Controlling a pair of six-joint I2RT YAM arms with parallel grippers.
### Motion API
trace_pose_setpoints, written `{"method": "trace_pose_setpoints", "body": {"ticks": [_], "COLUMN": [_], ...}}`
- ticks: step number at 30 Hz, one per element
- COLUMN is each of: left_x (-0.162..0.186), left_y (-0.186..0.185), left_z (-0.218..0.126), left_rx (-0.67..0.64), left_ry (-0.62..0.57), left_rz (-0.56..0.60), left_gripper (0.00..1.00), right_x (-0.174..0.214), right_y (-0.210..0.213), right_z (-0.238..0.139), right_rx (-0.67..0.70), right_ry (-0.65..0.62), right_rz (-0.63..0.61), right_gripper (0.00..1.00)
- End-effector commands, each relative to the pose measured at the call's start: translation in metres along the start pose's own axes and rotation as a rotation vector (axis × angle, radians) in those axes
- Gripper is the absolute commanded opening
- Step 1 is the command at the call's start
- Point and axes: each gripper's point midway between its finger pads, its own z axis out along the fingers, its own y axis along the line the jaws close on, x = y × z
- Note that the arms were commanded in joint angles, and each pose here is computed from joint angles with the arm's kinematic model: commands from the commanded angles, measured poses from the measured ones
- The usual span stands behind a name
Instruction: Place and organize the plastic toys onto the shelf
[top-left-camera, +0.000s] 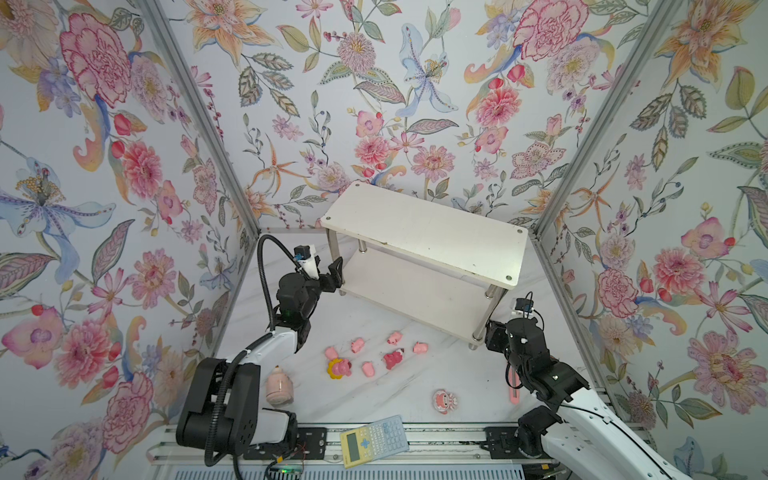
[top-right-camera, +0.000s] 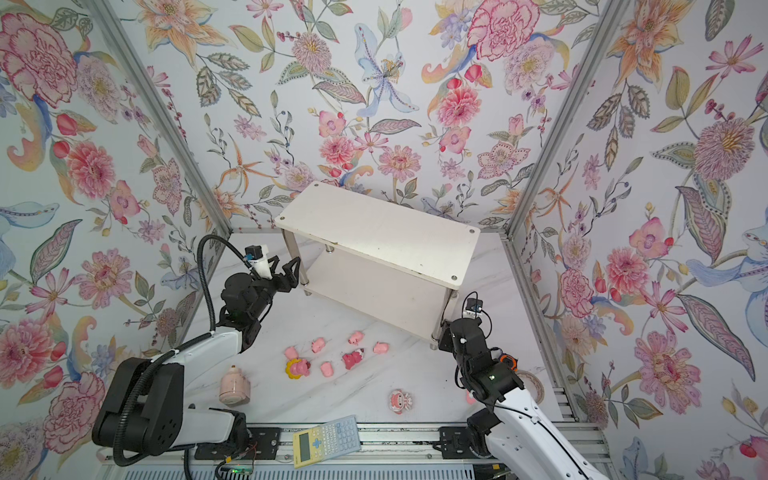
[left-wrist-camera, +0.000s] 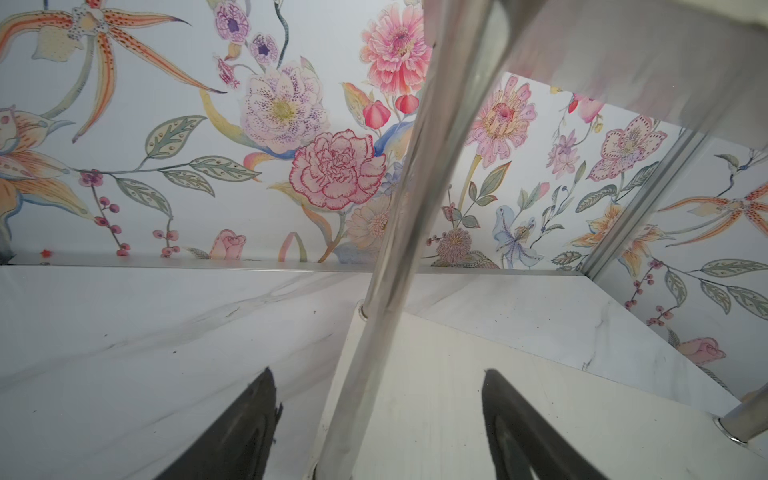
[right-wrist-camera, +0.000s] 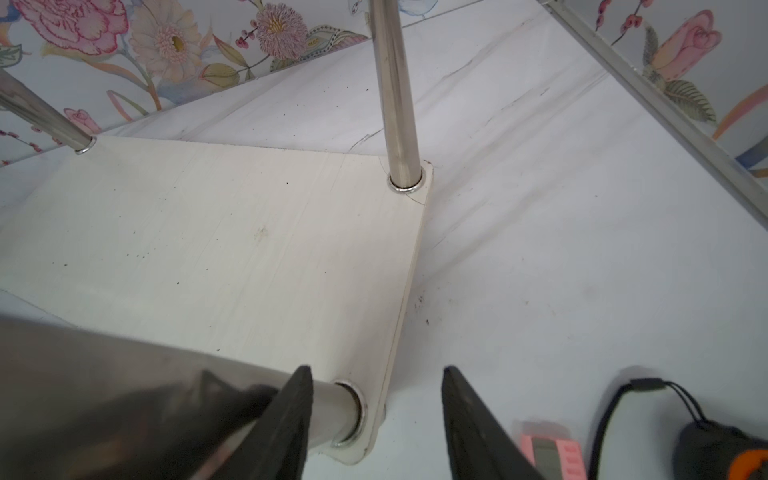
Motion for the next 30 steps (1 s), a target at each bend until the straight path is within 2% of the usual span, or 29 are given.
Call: {"method": "trace_pose_setpoints", "body": {"ticks": [1,5,9,15,19,21,25,27,30], "left_x": [-0.014,-0.02,-0.026,-0.028,-0.033,-0.037,-0.04,-0.04,-0.04], "left_y": [-0.01,-0.01,-0.012,-0.009,-0.011,-0.012,-0.011,-0.01,-0.007], "left_z": [0.011,0.023,0.042,0.07,0.082,0.086,0.089,0.088,0.088], "left_rx": [0.046,0.043,0.062,0.066,0.074,0.081,0.074,0.066,0.052], "left_ry": [-0.038,-0.049,-0.055,-0.049,-0.049,-0.057,-0.068,-0.071,-0.07], "left_rz": [0.021,0.036,0.042,0.059,0.071,0.069,0.06,0.058,0.058], "left_gripper": [0.78,0.78,0.73,0.71,0.59,0.49,0.44,0.4,0.35], "right_x": [-0.023,-0.035,-0.046,-0.043,-0.044,-0.044,-0.034,-0.026,-0.021], "right_y": [0.026,0.034,0.037,0.025,0.013,0.018,0.051,0.067,0.084], "right_z": [-0.002,0.001,0.003,-0.012,-0.034,-0.047,-0.068,-0.074,-0.078], "right_rx": [-0.096,-0.123,-0.154,-0.156,-0.13,-0.182,-0.394,-0.48,-0.537], "right_ry": [-0.058,-0.086,-0.093,-0.1,-0.11,-0.111,-0.076,-0.045,-0.033], "right_rz": [0.026,0.04,0.064,0.064,0.022,-0.015,-0.081,-0.109,-0.155], "right_gripper": [0.58,0.62,0.62,0.63,0.61,0.58,0.58,0.62,0.68]}}
